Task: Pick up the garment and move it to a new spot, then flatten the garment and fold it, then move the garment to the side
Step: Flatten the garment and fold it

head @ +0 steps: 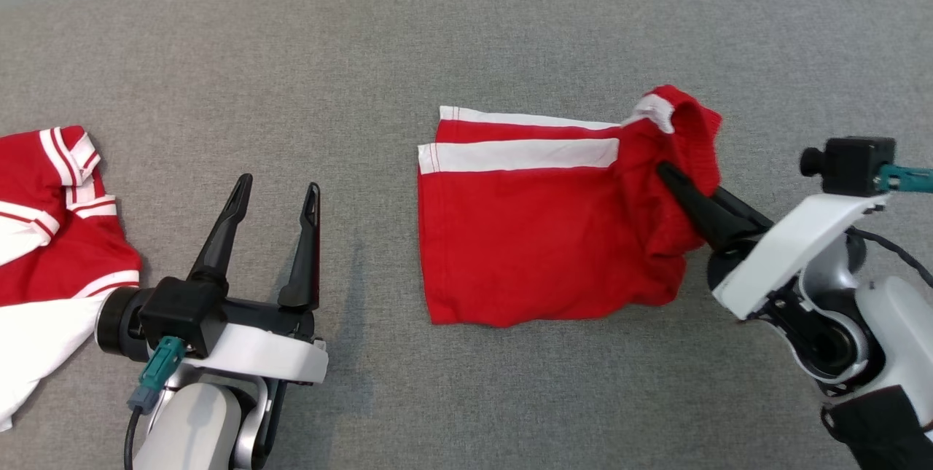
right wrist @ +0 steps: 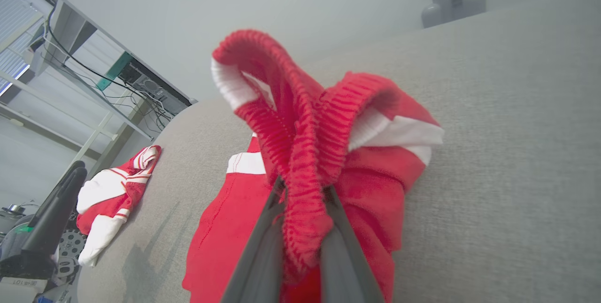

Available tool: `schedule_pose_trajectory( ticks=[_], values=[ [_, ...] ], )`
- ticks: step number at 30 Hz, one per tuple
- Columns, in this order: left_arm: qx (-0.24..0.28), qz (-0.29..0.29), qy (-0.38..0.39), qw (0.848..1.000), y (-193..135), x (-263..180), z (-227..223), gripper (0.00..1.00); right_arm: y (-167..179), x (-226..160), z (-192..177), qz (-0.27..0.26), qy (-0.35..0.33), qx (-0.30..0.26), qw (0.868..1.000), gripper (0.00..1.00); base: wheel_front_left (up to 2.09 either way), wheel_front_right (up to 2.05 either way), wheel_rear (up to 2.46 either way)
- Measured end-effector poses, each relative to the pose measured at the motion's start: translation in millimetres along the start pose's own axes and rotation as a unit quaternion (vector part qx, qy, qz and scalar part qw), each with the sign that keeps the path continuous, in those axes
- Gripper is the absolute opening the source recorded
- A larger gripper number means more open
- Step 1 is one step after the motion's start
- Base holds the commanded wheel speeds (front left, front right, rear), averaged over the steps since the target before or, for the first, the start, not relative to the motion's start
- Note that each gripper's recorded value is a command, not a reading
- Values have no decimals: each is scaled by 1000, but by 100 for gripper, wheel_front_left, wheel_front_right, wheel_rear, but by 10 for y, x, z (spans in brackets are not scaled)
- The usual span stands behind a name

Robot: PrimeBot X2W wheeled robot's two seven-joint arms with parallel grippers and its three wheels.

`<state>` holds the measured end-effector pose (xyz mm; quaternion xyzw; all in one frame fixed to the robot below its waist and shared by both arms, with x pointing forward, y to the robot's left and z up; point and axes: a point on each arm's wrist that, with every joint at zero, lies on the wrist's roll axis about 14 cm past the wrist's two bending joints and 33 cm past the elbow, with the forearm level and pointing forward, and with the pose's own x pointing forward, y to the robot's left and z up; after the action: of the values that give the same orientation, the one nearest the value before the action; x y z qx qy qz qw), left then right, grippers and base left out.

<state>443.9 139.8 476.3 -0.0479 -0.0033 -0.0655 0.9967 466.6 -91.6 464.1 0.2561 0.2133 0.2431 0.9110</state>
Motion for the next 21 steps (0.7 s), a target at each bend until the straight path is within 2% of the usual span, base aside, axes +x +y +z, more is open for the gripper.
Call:
schedule_pose_trajectory(
  ticks=[5,7,10,11,12,14,21],
  values=[
    [-1,3,2,1000,17,-42,2,100,584,268,-89,77,19,-19,997,0,0,0,0],
    [-5,9,5,1000,36,-89,-9,100,876,465,-283,110,48,-28,992,0,0,0,0],
    [-10,19,9,1000,71,-142,-28,100,939,720,-688,113,105,-57,986,0,0,0,0],
    [-10,20,9,1000,78,-141,-32,100,949,746,-722,114,108,-57,986,27,0,0,0],
    [-12,24,10,1000,90,-131,-43,100,1008,794,-735,123,101,-56,986,100,0,0,0],
    [-14,17,13,1000,54,-95,-85,100,1213,807,-827,151,90,-68,982,100,0,0,0],
    [-15,6,12,1000,-6,-24,-103,100,1380,743,-998,182,89,-89,975,100,0,0,0]
  ],
)
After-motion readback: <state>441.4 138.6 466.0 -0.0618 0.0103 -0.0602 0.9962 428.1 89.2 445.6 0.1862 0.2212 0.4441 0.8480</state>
